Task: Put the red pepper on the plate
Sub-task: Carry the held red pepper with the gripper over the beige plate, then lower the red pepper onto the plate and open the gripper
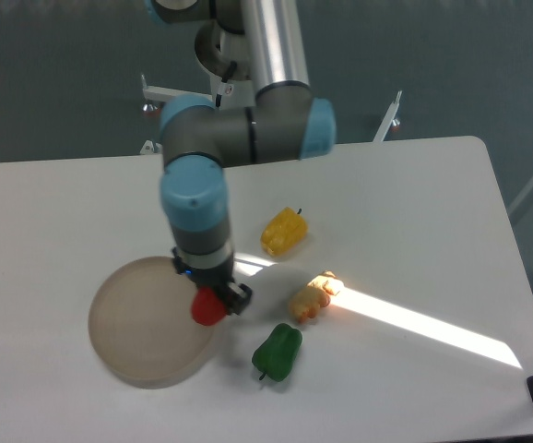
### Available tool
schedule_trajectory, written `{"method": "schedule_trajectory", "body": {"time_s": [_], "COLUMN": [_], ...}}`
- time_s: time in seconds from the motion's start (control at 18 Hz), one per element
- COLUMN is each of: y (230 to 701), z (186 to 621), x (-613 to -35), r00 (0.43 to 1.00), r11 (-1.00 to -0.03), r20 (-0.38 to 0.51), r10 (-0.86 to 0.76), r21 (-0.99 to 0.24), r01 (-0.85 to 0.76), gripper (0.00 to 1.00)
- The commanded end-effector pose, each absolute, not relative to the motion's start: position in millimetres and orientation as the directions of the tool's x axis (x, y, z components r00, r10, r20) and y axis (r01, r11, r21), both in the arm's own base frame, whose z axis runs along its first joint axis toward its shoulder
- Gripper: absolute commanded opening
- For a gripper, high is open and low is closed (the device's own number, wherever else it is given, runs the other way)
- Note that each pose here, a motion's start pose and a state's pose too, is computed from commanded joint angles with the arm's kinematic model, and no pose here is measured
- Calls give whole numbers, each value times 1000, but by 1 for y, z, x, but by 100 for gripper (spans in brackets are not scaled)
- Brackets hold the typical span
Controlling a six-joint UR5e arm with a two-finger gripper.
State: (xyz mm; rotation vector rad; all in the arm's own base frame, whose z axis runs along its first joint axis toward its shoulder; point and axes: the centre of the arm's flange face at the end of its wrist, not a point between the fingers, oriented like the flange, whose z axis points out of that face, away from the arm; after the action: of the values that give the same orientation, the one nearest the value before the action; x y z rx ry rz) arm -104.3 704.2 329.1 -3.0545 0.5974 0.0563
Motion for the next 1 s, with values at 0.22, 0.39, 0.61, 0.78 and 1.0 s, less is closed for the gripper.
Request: {"method": "schedule_trajectory", "body": {"time_s": [0.22, 0.39, 0.61, 0.78, 1.0], "y": [706, 711, 716, 723, 732], "z": [313, 299, 287, 274, 260], "x": [-86, -73, -69, -65, -62], "r00": [934, 939, 950, 959, 966], "r11": [-935, -939, -950, -959, -966], "r20": [-23, -14, -17, -19, -17], "r10": [-355, -343, -312, -284, -259], "r21": [-7, 5, 2, -1, -17], "r01": [-356, -343, -312, -284, -259], "gripper": [55, 55, 55, 55, 55]}}
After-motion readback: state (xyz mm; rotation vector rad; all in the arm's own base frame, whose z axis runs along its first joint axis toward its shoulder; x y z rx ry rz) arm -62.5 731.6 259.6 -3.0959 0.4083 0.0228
